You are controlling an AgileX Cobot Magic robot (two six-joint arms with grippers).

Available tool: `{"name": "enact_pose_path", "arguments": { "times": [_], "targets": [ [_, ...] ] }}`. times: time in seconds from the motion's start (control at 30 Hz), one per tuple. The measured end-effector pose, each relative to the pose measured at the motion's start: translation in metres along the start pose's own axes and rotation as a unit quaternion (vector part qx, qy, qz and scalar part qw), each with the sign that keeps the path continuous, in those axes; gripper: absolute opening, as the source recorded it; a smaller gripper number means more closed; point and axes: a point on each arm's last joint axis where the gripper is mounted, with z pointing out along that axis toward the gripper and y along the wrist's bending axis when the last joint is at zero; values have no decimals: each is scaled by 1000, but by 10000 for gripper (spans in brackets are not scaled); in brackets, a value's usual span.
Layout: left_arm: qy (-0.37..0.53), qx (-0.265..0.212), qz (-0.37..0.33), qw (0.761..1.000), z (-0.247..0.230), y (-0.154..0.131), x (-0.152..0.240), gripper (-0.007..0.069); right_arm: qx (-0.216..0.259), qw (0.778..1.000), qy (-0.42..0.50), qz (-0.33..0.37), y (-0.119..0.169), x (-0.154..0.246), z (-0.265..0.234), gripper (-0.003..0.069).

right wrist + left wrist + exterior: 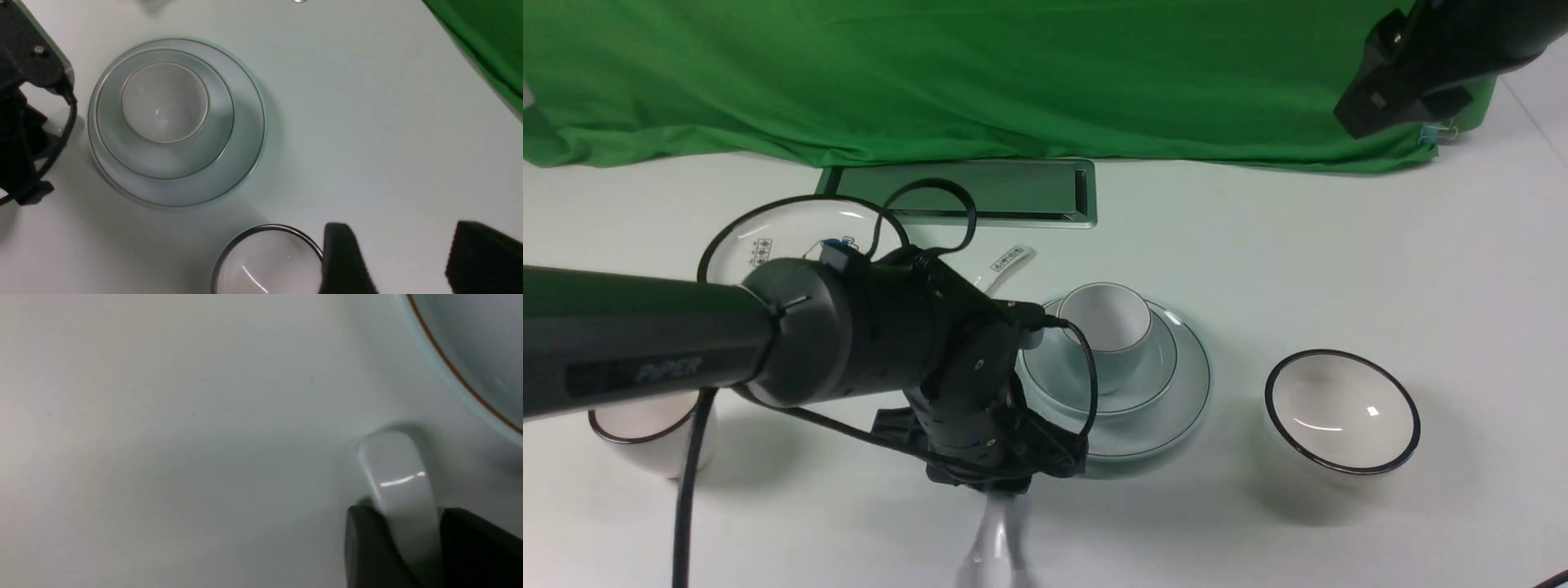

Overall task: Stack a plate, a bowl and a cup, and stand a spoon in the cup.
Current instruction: Use the left arm to grab a blue soup spoon, then use the left arm to put the blue soup spoon into the blue teacup in the middle

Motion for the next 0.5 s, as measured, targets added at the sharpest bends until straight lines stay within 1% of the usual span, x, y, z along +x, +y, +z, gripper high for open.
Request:
{"name": "enact_pose_path", "arguments": {
  "times": [0.03, 0.13, 0.2, 0.23, 0.3, 0.33, 0.37, 0.4, 0.43, 0.47, 0.5],
  "targets": [
    [5, -6, 16, 1000, -3, 4, 0, 76, 0, 1000, 0, 0, 0, 0, 0, 385],
    [20, -22, 35, 999, -13, 15, 1, 79, 0, 1000, 0, 0, 0, 0, 0, 385],
    [-2, -22, 44, 999, -33, 25, -3, 79, 0, 1000, 0, 0, 0, 0, 0, 385],
    [-6, -20, 43, 999, -35, 25, -3, 79, 0, 1000, 0, 0, 0, 0, 0, 385],
    [-75, 7, 53, 996, -69, 25, -10, 79, 0, 1000, 0, 0, 0, 0, 0, 385],
    [-119, 29, 55, 991, -85, 23, -13, 79, 0, 1000, 0, 0, 0, 0, 0, 385],
    [-167, 57, 57, 983, -102, 18, -16, 79, 0, 1000, 0, 0, 0, 0, 0, 385],
    [-227, 90, 63, 968, -120, 12, -21, 79, 0, 1000, 0, 0, 0, 0, 0, 385],
    [-246, 98, 64, 962, -123, 11, -23, 79, 0, 1000, 0, 0, 0, 0, 0, 385],
    [-316, 131, 70, 937, -140, 4, -29, 79, 0, 1000, 0, 0, 0, 0, -1, 385],
    [-371, 147, 78, 914, -150, -1, -34, 79, 1, 1000, -2, 1, 1, 1, -3, 385]
  ]
}}
